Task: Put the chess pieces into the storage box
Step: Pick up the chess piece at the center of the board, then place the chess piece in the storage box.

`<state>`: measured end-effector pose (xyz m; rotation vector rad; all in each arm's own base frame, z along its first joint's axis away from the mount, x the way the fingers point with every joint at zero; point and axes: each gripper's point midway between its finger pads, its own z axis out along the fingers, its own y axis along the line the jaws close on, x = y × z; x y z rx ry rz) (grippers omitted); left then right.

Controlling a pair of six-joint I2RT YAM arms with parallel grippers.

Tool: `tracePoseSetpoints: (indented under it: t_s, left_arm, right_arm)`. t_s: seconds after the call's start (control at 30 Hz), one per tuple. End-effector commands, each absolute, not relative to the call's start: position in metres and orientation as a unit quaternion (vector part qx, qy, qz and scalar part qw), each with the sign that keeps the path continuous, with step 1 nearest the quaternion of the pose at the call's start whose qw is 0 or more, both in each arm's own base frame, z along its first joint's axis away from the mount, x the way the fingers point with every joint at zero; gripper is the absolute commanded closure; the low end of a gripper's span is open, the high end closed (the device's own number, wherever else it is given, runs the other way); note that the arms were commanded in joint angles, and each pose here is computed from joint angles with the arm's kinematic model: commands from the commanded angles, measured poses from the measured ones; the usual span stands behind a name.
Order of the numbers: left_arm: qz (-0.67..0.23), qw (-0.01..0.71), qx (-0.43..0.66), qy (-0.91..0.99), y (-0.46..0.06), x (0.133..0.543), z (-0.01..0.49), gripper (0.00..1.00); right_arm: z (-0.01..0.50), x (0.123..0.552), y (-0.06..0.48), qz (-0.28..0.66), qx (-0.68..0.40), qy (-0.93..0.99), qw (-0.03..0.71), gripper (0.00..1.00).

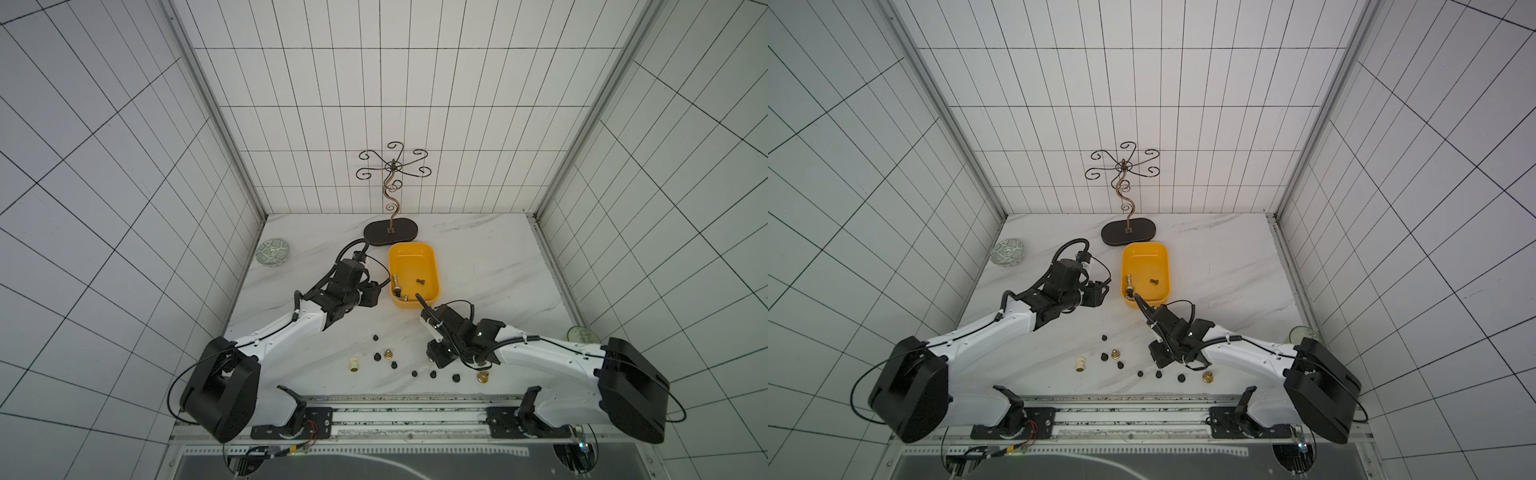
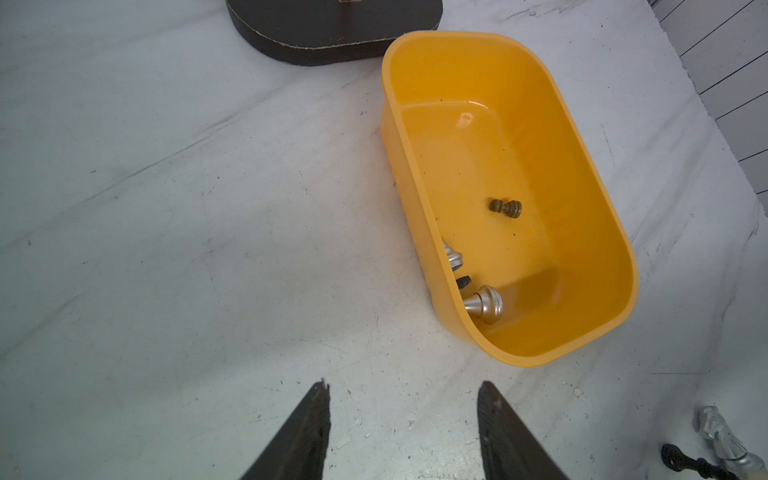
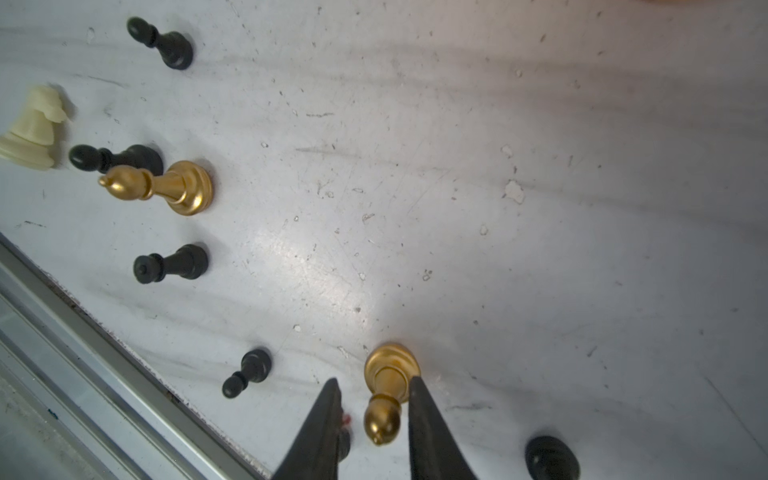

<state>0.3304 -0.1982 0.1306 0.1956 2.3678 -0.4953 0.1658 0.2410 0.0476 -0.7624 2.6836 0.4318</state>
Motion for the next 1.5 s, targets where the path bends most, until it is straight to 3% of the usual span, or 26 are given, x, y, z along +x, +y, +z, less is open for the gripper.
tracePoseSetpoints:
  t_s: [0.0, 0.33, 0.57, 1.1, 1.27, 1.47]
  left_arm:
    - [-0.198, 0.366, 0.068, 0.907, -0.196, 0.332, 0.140, 0.44]
    - [-0.196, 0.366, 0.066, 0.907, -0.194, 0.331, 0.140, 0.44]
    - [-0.192, 0.374, 0.067, 0.905, -0.193, 0.333, 0.146, 0.44]
    - [-0.196, 0.377, 0.067, 0.903, -0.193, 0.331, 0.155, 0.44]
    - [-0.199, 0.378, 0.066, 0.902, -0.191, 0.327, 0.157, 0.44]
    - [-0.202, 0.374, 0.059, 0.903, -0.187, 0.319, 0.153, 0.44]
  right_arm:
    - [0.028, 0.155, 0.225, 0.124, -0.265, 0.946, 0.137, 0.75]
    - [0.030, 0.158, 0.224, 0.118, -0.267, 0.945, 0.146, 0.89]
    - [0.068, 0.181, 0.245, 0.143, -0.282, 0.929, 0.191, 0.90]
    - [0.207, 0.315, 0.271, 0.204, -0.283, 0.868, 0.352, 0.92]
    - [0.214, 0.362, 0.271, 0.202, -0.274, 0.863, 0.374, 0.92]
    - [0.182, 0.418, 0.272, 0.182, -0.261, 0.875, 0.365, 0.92]
